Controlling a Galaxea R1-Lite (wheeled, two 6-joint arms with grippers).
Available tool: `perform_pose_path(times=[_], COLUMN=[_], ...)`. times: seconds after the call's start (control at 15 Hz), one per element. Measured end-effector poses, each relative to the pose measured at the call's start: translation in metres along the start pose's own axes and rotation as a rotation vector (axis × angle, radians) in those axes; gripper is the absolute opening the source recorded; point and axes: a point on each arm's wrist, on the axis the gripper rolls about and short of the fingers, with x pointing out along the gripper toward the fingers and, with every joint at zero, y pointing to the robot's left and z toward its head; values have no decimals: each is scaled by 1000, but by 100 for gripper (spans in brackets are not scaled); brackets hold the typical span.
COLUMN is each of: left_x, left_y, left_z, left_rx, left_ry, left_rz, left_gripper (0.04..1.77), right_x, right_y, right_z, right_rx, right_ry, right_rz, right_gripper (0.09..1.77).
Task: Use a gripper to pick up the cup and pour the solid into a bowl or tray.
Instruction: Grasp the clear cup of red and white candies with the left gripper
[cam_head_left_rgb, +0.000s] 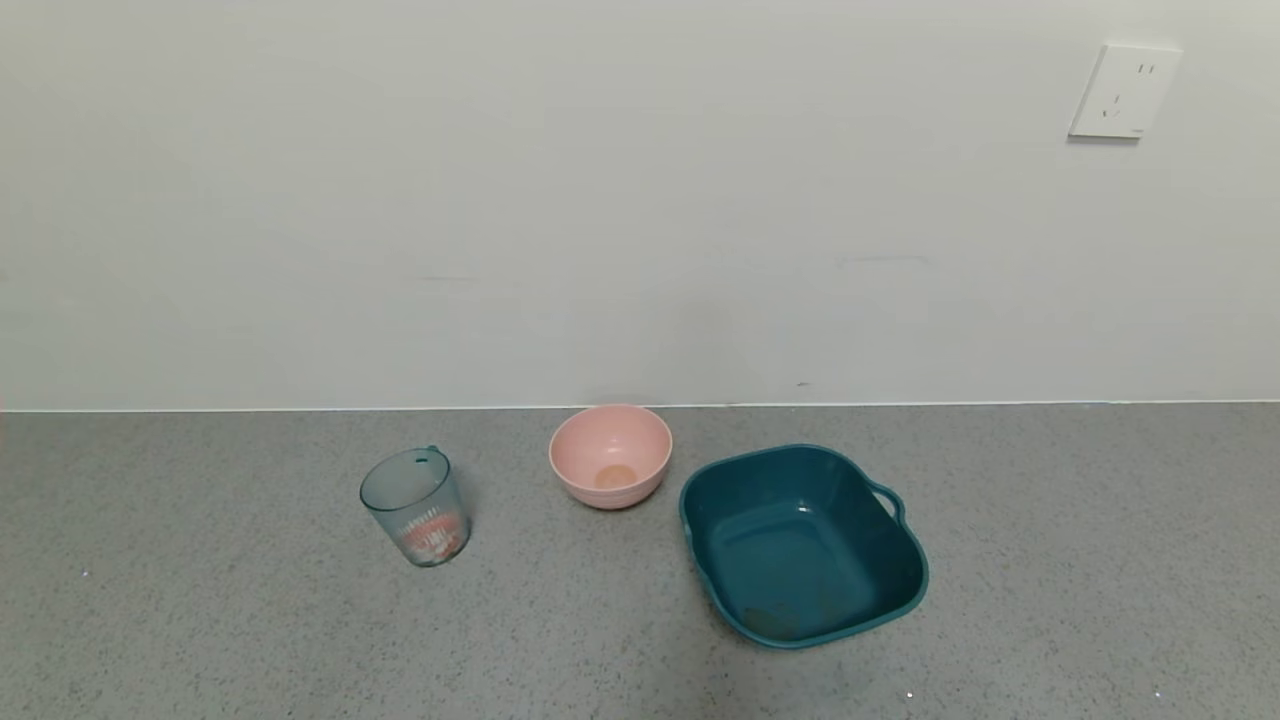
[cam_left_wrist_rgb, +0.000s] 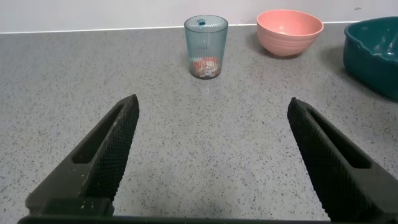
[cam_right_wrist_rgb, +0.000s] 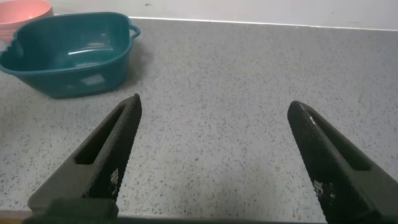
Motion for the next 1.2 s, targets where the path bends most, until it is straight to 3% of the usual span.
perform_pose_path(times=[1.0, 1.2], left_x=[0, -6], left_y=[0, 0], left_z=[1, 13], left_rx=[4, 6], left_ry=[4, 17], left_rz=[-3, -30], left_gripper=[172, 172], right_x=[0, 0], right_y=[0, 0], right_z=[0, 0], right_rx=[0, 0], right_ry=[0, 0], right_rz=[1, 0], right_gripper=[171, 171])
